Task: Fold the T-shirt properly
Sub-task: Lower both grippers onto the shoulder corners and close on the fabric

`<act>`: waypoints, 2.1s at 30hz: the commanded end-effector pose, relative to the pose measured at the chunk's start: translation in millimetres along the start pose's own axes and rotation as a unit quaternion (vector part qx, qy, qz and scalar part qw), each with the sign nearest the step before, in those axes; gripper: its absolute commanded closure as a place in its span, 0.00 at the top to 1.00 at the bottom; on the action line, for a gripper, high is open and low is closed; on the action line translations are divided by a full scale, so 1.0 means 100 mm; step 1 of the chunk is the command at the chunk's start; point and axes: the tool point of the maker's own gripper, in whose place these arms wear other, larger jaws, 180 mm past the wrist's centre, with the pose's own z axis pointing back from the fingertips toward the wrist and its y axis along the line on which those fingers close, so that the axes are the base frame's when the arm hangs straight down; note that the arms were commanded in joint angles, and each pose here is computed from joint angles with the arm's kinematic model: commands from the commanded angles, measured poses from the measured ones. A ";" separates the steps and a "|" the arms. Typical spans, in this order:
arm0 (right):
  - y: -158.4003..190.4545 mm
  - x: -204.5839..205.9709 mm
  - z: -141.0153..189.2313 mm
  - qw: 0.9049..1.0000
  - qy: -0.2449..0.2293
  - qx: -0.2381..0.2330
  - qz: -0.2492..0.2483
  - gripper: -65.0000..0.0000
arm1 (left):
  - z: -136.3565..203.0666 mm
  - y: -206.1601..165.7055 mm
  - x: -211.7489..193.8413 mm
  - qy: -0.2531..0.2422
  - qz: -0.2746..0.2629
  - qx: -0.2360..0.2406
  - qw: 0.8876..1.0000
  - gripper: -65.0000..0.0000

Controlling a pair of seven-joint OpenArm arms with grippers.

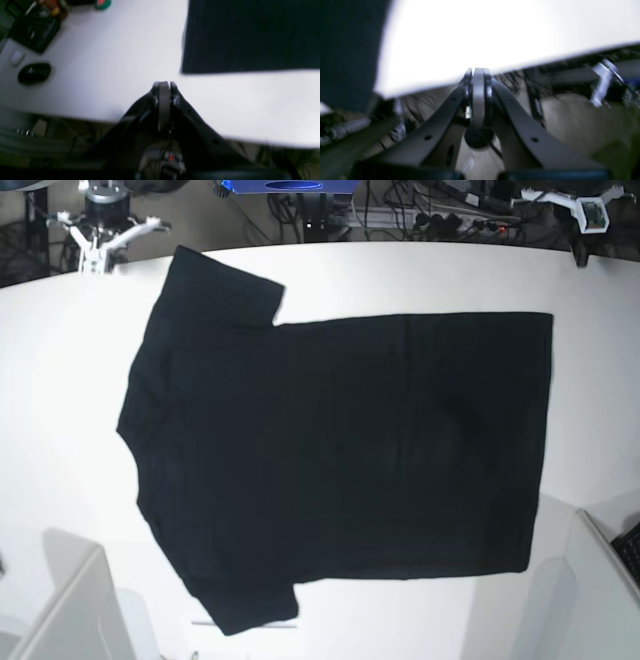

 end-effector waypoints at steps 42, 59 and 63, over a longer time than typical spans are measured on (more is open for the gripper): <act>0.33 0.33 -0.44 0.864 0.085 0.257 -0.424 0.55 | -0.99 -0.07 0.27 0.027 0.238 -0.132 0.962 0.76; 0.77 -0.11 -0.31 0.888 0.146 0.287 -0.327 0.55 | -1.12 0.11 -0.09 0.057 0.274 -0.097 0.955 0.76; 0.86 -0.14 -0.28 0.886 0.150 0.294 -0.325 0.55 | -1.15 0.11 -0.09 0.054 0.280 -0.095 0.954 0.76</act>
